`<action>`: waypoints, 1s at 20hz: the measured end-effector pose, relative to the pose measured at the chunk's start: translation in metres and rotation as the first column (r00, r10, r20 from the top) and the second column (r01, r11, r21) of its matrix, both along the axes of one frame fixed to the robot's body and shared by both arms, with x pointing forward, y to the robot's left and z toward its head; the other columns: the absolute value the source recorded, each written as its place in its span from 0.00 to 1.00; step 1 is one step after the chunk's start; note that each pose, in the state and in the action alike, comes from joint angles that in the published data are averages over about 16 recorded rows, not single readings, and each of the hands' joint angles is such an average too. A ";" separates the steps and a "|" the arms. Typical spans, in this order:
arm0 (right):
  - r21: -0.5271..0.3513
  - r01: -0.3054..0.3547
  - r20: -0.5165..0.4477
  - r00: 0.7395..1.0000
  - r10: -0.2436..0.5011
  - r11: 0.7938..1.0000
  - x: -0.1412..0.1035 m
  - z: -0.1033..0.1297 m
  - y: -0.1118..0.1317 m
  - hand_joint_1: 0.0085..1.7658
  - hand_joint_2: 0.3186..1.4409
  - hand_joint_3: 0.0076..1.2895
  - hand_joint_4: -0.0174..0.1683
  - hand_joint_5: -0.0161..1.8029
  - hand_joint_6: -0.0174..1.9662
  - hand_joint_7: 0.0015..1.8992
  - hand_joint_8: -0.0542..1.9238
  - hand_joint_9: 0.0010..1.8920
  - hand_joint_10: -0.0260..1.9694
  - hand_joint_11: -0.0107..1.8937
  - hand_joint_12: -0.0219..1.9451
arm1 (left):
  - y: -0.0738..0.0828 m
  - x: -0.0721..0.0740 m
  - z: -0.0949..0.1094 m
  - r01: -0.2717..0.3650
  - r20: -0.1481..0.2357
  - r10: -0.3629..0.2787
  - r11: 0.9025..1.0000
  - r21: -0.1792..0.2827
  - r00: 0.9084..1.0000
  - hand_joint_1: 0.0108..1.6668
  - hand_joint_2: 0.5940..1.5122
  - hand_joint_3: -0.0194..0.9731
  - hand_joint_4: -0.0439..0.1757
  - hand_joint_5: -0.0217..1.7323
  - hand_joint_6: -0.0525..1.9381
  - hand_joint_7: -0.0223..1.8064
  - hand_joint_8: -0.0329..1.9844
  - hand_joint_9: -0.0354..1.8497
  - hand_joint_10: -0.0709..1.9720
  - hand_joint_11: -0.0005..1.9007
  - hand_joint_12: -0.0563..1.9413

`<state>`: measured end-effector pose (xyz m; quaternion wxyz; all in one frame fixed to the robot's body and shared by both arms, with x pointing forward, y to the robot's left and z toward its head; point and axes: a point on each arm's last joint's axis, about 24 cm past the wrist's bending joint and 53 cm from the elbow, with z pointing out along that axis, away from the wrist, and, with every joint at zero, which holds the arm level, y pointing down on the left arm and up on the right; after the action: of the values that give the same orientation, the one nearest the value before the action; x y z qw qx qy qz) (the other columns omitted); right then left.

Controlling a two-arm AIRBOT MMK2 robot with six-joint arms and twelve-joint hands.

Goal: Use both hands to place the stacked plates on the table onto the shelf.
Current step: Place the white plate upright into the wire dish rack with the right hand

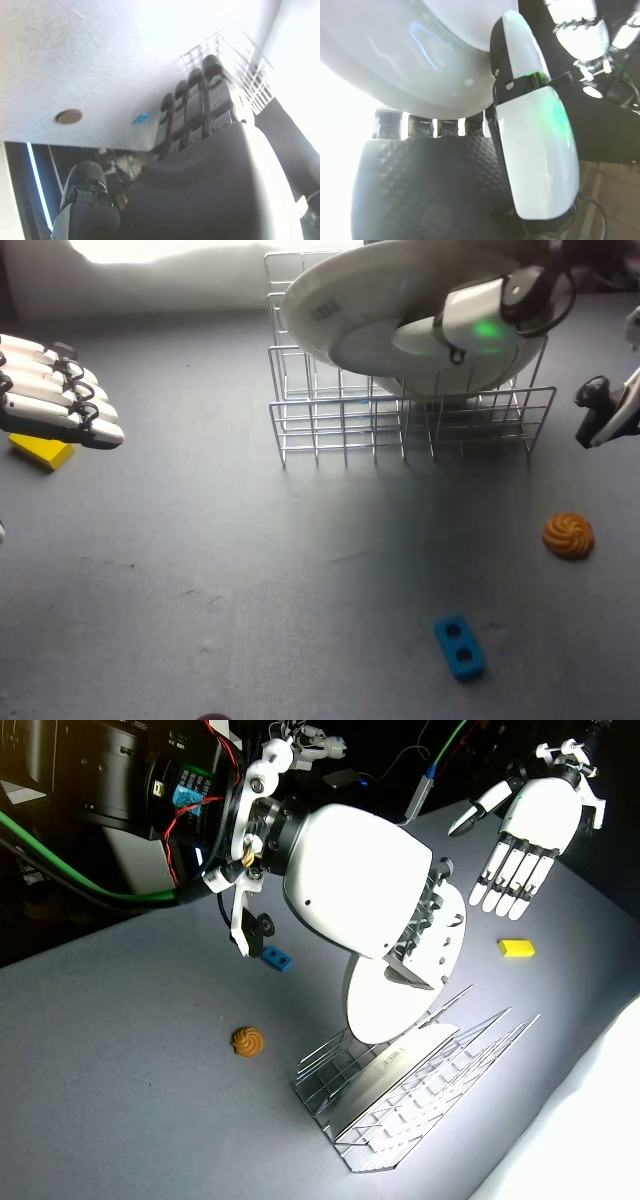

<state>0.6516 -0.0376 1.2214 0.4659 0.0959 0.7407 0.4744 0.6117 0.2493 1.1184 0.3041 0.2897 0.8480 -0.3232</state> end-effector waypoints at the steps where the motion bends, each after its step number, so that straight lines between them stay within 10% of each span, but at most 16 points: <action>1: 0.000 0.001 -0.002 1.000 -0.001 1.000 0.002 -0.001 0.000 0.66 0.72 0.00 0.05 0.41 0.54 0.42 0.79 0.39 0.78 0.28 0.89 | 0.000 0.000 0.000 0.000 0.000 0.000 1.000 0.000 1.000 0.00 0.57 0.04 0.20 0.05 0.03 0.06 0.02 0.06 0.04 0.01 0.14; 20: -0.026 0.015 -0.041 0.999 -0.016 1.000 0.015 -0.031 0.006 0.66 0.72 0.00 0.05 0.42 0.51 0.43 0.73 0.41 0.72 0.27 0.85 | -0.001 -0.001 -0.002 0.004 -0.004 -0.004 1.000 0.002 1.000 0.00 0.57 0.04 0.20 0.05 0.03 0.06 0.02 0.05 0.04 0.01 0.14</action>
<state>0.6671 -0.0319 1.1899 0.4552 0.1054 0.7556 0.4591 0.6104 0.2482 1.1168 0.3015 0.2911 0.8484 -0.3233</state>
